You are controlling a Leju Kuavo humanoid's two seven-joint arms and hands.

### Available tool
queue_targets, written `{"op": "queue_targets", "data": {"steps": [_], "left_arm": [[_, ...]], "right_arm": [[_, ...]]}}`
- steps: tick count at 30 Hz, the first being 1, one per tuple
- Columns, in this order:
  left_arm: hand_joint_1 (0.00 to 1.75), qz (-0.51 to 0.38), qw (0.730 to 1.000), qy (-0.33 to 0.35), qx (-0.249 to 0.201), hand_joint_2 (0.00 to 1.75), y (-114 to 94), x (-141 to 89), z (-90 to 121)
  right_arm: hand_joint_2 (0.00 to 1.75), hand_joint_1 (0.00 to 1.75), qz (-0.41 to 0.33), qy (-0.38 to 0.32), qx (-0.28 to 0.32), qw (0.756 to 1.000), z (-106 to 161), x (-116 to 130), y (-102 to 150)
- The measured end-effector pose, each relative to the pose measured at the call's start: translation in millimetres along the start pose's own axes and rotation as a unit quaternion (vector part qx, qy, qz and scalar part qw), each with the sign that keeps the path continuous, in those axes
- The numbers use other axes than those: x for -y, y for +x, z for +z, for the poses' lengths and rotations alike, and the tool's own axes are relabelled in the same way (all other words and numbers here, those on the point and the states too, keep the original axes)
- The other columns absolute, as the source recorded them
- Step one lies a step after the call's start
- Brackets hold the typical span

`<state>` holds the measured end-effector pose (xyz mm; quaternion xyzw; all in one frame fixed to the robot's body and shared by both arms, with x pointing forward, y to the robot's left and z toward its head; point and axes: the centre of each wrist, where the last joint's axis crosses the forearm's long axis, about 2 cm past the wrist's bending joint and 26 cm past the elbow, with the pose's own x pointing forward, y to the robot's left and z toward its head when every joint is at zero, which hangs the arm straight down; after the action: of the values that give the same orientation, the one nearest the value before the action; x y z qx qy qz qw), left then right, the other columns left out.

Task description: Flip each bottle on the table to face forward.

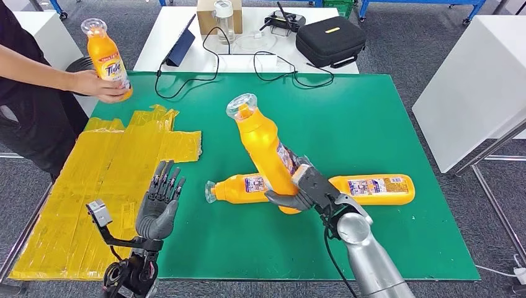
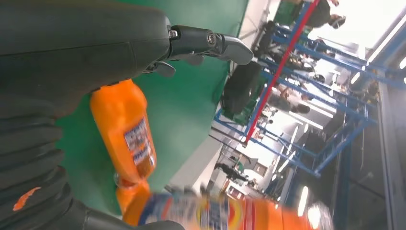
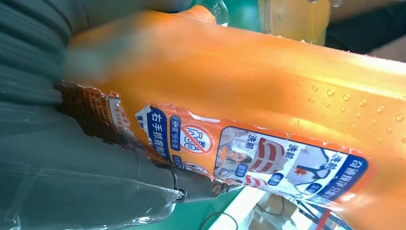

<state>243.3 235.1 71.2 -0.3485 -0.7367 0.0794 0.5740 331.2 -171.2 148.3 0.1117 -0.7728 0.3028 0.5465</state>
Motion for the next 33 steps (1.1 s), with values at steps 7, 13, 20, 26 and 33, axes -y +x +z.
{"op": "queue_targets", "data": {"steps": [7,13,20,26,33], "left_arm": [[0.0,0.018,0.999,-0.028,-0.001,1.75,-7.6,24.6,-11.2],[0.0,0.026,0.999,-0.031,0.0,1.75,-9.9,32.2,-18.0],[0.0,0.032,0.999,-0.004,-0.002,1.75,-10.0,30.6,-25.4],[0.0,0.049,0.999,0.01,-0.001,1.75,-10.8,23.8,-31.0],[0.0,0.062,0.998,0.025,-0.005,1.75,-12.5,16.5,-27.3]], "right_arm": [[1.75,1.75,-0.003,0.015,-0.014,1.0,-35.8,-34.0,7.0],[1.75,1.75,-0.001,0.038,-0.018,0.999,-53.1,-56.1,15.8],[1.75,1.75,0.033,0.073,-0.006,0.997,-77.2,-95.3,42.9],[1.75,1.75,0.019,0.107,-0.002,0.994,-87.6,-123.4,59.5],[1.75,1.75,0.031,0.142,-0.005,0.989,-87.6,-143.3,62.5]]}}
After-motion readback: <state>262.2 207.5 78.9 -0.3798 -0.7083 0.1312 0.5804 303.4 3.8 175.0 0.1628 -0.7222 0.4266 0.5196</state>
